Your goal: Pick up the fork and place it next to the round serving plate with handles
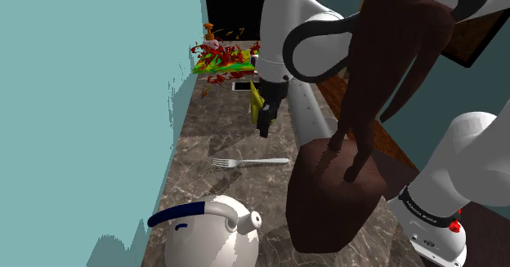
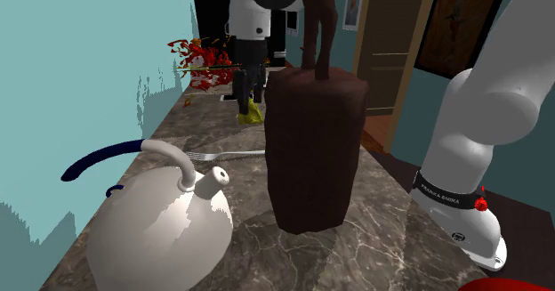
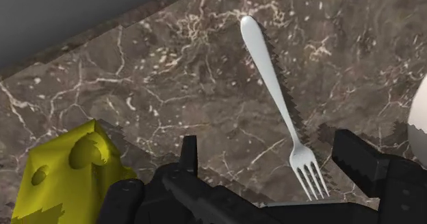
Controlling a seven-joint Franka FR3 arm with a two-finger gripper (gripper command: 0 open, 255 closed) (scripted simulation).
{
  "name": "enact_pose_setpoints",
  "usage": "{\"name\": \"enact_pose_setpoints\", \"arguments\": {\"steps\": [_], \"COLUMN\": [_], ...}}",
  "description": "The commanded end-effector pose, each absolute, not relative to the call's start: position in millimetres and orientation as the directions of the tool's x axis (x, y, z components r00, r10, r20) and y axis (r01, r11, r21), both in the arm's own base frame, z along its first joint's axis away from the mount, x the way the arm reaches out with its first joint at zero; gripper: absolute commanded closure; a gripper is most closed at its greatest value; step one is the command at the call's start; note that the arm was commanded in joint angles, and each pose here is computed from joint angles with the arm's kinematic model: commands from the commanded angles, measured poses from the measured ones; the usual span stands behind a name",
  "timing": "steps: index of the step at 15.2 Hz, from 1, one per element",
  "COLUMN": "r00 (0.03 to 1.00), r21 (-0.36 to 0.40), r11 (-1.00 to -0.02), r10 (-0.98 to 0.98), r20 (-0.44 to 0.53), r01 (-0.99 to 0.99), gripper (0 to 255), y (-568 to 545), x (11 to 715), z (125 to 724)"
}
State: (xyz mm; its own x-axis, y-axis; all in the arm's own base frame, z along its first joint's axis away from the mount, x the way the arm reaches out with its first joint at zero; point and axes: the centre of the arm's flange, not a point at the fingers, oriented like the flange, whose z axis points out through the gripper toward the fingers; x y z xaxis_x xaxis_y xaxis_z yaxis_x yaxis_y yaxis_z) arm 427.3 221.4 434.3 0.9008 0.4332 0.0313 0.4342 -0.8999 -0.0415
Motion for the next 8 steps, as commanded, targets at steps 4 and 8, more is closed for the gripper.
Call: {"name": "enact_pose_setpoints", "arguments": {"steps": [4, 8], "r00": [0.852, 0.808], "r21": [-0.03, -0.019], "r11": [-0.852, -0.808], "r10": [0.522, 0.588], "r20": [0.039, 0.042], "r01": [0.523, 0.589], "gripper": [0, 0], "y": [278.0, 322.9], "x": [447.5, 458.1], "z": [400.2, 373.5]}}
